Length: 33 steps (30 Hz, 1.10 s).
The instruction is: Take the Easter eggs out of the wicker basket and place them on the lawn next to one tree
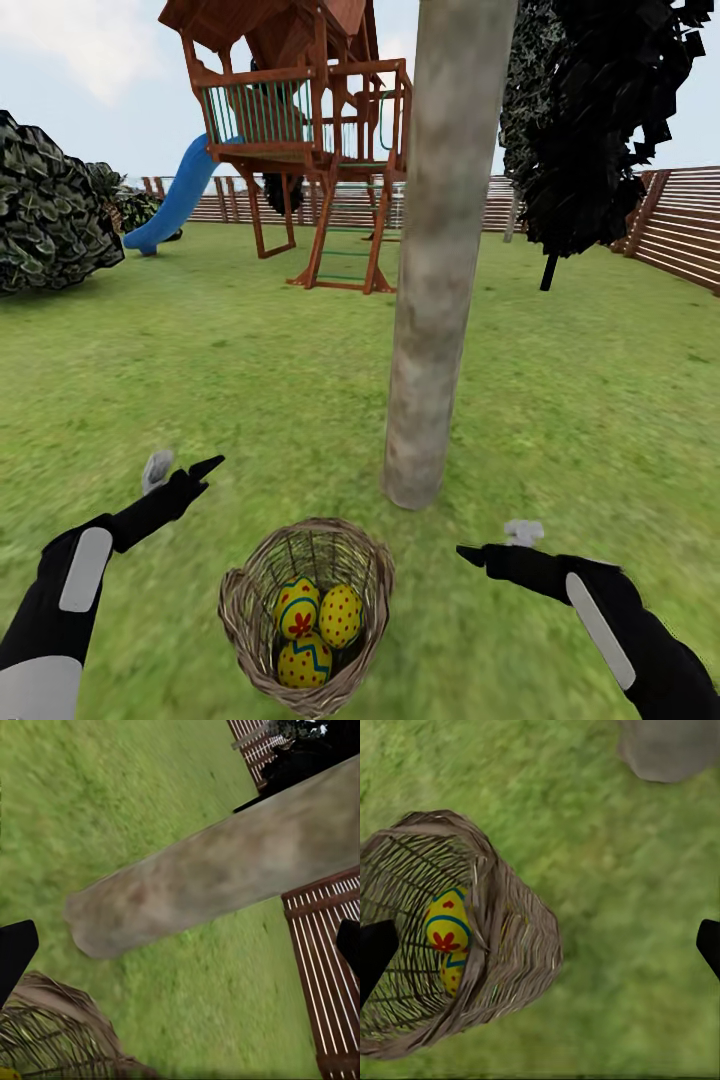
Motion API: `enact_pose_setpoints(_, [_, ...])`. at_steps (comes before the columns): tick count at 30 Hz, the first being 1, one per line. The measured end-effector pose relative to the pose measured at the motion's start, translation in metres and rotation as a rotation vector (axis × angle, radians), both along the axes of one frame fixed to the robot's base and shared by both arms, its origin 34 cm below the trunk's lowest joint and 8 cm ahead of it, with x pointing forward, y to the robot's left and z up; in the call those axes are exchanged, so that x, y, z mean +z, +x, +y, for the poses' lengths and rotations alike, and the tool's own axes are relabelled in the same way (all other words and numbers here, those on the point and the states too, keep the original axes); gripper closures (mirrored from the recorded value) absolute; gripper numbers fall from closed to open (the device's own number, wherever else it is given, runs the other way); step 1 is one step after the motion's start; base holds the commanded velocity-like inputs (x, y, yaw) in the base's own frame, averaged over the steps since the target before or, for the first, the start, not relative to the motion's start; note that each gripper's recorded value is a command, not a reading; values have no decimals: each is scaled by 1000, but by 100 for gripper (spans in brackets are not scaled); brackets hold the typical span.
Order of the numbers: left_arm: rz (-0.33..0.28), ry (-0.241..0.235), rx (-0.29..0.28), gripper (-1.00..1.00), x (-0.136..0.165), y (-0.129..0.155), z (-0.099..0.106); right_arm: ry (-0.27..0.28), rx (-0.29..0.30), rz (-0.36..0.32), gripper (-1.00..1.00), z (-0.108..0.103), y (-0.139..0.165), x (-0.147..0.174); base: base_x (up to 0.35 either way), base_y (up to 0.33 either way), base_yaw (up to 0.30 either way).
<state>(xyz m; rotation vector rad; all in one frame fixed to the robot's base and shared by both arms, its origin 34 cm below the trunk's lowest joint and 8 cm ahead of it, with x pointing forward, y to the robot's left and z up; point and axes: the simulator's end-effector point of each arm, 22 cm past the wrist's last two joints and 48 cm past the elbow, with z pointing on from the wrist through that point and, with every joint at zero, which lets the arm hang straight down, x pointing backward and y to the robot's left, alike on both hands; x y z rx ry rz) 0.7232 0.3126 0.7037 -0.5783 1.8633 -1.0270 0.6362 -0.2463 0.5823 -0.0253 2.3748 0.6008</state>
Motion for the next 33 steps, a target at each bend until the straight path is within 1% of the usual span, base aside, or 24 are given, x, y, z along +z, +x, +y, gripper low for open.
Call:
enact_pose_setpoints(2, [5,-5,0,-100,-3,0,-1,-9,38,0,-100,13,-3,0,0,0,0])
enact_pose_setpoints(3, [6,-6,0,-100,-3,-1,-1,-11,46,-2,-100,16,-4,1,0,0,0])
enact_pose_setpoints(4, [8,-8,0,-100,-4,-1,-1,-21,71,-7,-100,25,-5,3,0,0,0])
enact_pose_setpoints(7, [9,-8,1,-100,-5,-1,-1,-60,107,-1,-100,45,-10,-3,0,0,0])
enact_pose_setpoints(10, [8,-5,3,-100,-5,-1,0,-92,128,9,-100,64,-16,-11,0,9,0])
enact_pose_setpoints(12, [4,-10,15,-100,-4,0,4,-115,127,16,-100,79,-18,-16,0,49,0])
enact_pose_setpoints(15, [0,-19,26,-100,-3,-1,7,-125,121,18,-100,83,-18,-18,0,18,0])
enact_pose_setpoints(18, [11,-32,34,-100,-9,-2,10,-129,120,20,-100,86,-19,-20,0,4,0])
enact_pose_setpoints(22, [13,-40,35,-100,-10,-2,8,-122,141,24,-100,101,-24,-21,0,0,0])
enact_pose_setpoints(24, [13,-40,36,-100,-10,-2,8,-129,138,25,-100,104,-24,-22,0,0,0])
enact_pose_setpoints(26, [12,-40,37,-100,-10,-2,9,-177,103,26,-100,111,-22,-26,0,0,0])
enact_pose_setpoints(27, [11,-39,38,-100,-10,-2,9,-215,86,25,-100,118,-22,-28,0,0,0])
enact_pose_setpoints(29, [9,-39,39,-100,-9,-2,10,-254,74,22,-100,129,-23,-28,0,0,0])
enact_pose_setpoints(30, [6,-39,39,-100,-8,-2,10,-287,63,19,-100,140,-24,-29,0,0,0])
enact_pose_setpoints(32, [2,-39,39,-100,-6,-1,10,-329,60,8,-100,155,-27,-27,0,0,0])
enact_pose_setpoints(33, [1,-38,39,-100,-6,-1,10,-335,61,5,-100,158,-27,-26,0,0,0])
